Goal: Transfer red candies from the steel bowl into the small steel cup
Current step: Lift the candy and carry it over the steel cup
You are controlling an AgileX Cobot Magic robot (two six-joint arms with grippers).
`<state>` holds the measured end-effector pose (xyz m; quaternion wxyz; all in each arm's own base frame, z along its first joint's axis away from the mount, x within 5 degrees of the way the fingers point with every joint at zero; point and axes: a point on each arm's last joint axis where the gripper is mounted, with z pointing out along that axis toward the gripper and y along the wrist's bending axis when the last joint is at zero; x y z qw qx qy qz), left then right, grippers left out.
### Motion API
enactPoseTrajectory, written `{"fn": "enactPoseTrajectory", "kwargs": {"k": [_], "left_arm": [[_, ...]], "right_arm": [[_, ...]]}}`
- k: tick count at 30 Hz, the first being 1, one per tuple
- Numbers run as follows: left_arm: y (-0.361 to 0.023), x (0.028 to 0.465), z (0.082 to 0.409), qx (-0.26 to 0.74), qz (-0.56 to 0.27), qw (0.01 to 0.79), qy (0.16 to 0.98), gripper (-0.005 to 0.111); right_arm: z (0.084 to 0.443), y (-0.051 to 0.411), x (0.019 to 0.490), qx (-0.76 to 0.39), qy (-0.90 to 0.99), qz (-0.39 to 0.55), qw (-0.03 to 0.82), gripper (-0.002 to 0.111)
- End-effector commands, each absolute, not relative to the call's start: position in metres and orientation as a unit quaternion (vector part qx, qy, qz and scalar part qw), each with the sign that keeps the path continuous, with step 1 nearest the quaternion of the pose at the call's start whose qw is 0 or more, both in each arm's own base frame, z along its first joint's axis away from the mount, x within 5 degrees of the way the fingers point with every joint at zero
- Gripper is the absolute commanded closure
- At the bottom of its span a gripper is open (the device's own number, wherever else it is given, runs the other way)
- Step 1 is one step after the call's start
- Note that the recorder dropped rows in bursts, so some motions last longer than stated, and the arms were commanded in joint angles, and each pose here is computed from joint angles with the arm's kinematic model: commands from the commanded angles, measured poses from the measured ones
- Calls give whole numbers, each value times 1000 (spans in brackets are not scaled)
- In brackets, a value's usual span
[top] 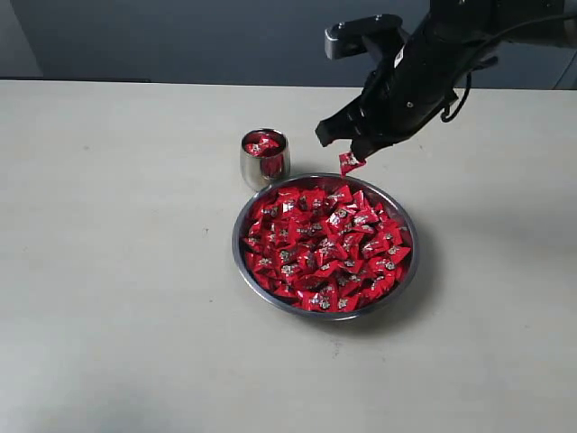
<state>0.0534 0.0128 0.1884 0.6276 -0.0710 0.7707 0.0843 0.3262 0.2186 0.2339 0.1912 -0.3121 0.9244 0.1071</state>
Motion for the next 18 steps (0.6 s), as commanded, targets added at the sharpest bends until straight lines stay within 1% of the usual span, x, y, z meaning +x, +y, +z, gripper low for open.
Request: {"fn": "enactPoseTrajectory", "kwargs": {"k": [1, 11, 18], "left_arm": [[13, 53, 187, -68, 84, 629, 770, 106], [13, 53, 187, -68, 84, 629, 770, 106], [13, 53, 187, -68, 84, 629, 770, 106]], "right_arm": [[237, 226, 339, -314, 922, 110, 198, 109], [248, 274, 366, -342, 903, 125, 228, 109], [242, 296, 385, -352, 900, 129, 222, 109]]}}
